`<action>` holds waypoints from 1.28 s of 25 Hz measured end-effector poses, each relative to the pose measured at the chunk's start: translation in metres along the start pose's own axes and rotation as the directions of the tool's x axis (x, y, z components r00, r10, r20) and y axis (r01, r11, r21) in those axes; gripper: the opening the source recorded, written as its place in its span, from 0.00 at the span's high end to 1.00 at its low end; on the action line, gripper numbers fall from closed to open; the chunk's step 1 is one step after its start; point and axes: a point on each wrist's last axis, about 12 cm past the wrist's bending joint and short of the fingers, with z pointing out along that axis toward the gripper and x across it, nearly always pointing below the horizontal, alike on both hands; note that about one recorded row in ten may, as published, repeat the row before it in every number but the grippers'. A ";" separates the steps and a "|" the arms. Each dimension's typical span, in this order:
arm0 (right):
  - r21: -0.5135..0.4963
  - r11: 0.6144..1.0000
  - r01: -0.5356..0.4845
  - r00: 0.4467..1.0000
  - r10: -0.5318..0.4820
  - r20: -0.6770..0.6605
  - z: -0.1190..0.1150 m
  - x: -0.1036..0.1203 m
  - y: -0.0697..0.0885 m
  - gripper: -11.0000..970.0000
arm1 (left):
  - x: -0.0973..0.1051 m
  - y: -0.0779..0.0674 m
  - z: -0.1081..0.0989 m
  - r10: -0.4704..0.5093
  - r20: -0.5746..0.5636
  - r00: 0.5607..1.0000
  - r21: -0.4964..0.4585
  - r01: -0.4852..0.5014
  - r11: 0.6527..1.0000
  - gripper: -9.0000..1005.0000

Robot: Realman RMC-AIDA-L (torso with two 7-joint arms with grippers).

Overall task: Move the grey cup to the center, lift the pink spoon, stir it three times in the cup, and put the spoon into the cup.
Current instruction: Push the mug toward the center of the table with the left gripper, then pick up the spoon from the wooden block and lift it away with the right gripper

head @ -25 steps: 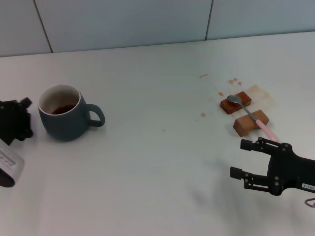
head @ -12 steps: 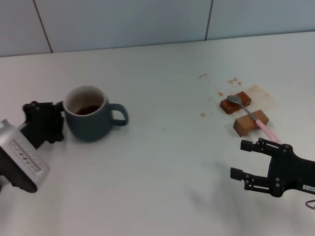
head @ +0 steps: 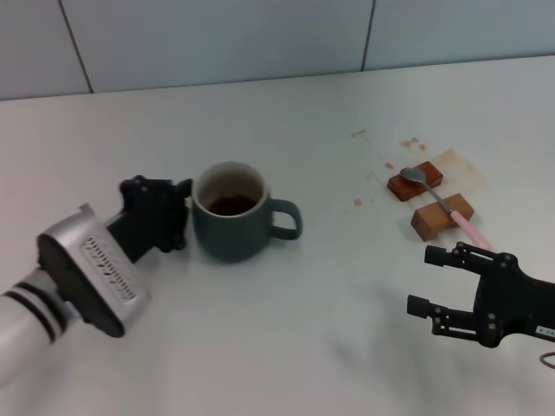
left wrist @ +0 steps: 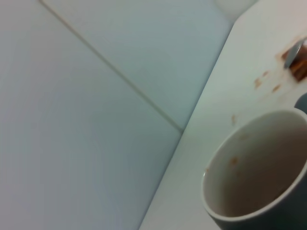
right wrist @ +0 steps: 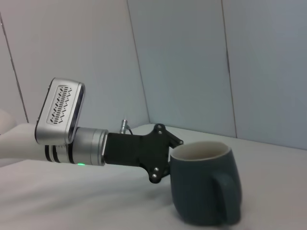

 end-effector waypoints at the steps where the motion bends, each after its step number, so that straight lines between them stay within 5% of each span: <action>1: 0.000 1.000 0.000 1.000 0.000 0.000 0.000 0.000 0.000 0.18 | -0.005 -0.002 0.003 -0.011 0.012 1.000 0.007 0.011 1.000 0.99; 13: 0.002 1.000 -0.002 1.000 0.002 0.015 -0.001 -0.001 0.001 0.18 | -0.051 -0.023 0.030 -0.131 0.072 0.989 0.033 0.129 0.991 0.99; 20: 0.001 1.000 0.000 1.000 0.000 0.017 0.000 -0.001 0.001 0.18 | -0.046 -0.015 0.029 -0.253 0.055 0.966 -0.029 0.255 0.967 0.99; 23: 0.002 1.000 0.002 1.000 -0.002 0.017 0.000 -0.002 0.000 0.18 | -0.029 0.004 0.020 -0.392 0.086 0.916 -0.070 0.398 0.915 0.99; 24: 0.002 1.000 0.003 1.000 -0.003 0.017 0.000 -0.002 0.000 0.18 | -0.016 0.019 0.007 -0.478 0.153 0.865 -0.049 0.490 0.871 0.99; 25: 0.002 1.000 0.003 1.000 -0.003 0.017 0.000 -0.002 0.000 0.18 | -0.016 0.019 0.007 -0.478 0.153 0.865 -0.049 0.490 0.871 0.99; 28: 0.007 1.000 0.003 1.000 -0.003 0.021 0.000 -0.002 0.000 0.18 | -0.005 0.038 -0.011 -0.562 0.218 0.798 0.026 0.571 0.821 0.99; 29: 0.012 1.000 0.003 1.000 -0.004 0.026 -0.001 -0.002 -0.001 0.18 | 0.002 0.050 -0.025 -0.623 0.238 0.745 0.096 0.621 0.778 0.99; 30: 0.012 1.000 0.003 1.000 -0.004 0.026 -0.001 -0.002 -0.001 0.18 | 0.002 0.050 -0.025 -0.623 0.238 0.745 0.096 0.621 0.778 0.99; 32: 0.014 1.000 0.005 0.999 -0.005 0.037 -0.002 -0.004 -0.001 0.18 | 0.010 0.061 -0.049 -0.690 0.231 0.686 0.188 0.664 0.723 0.99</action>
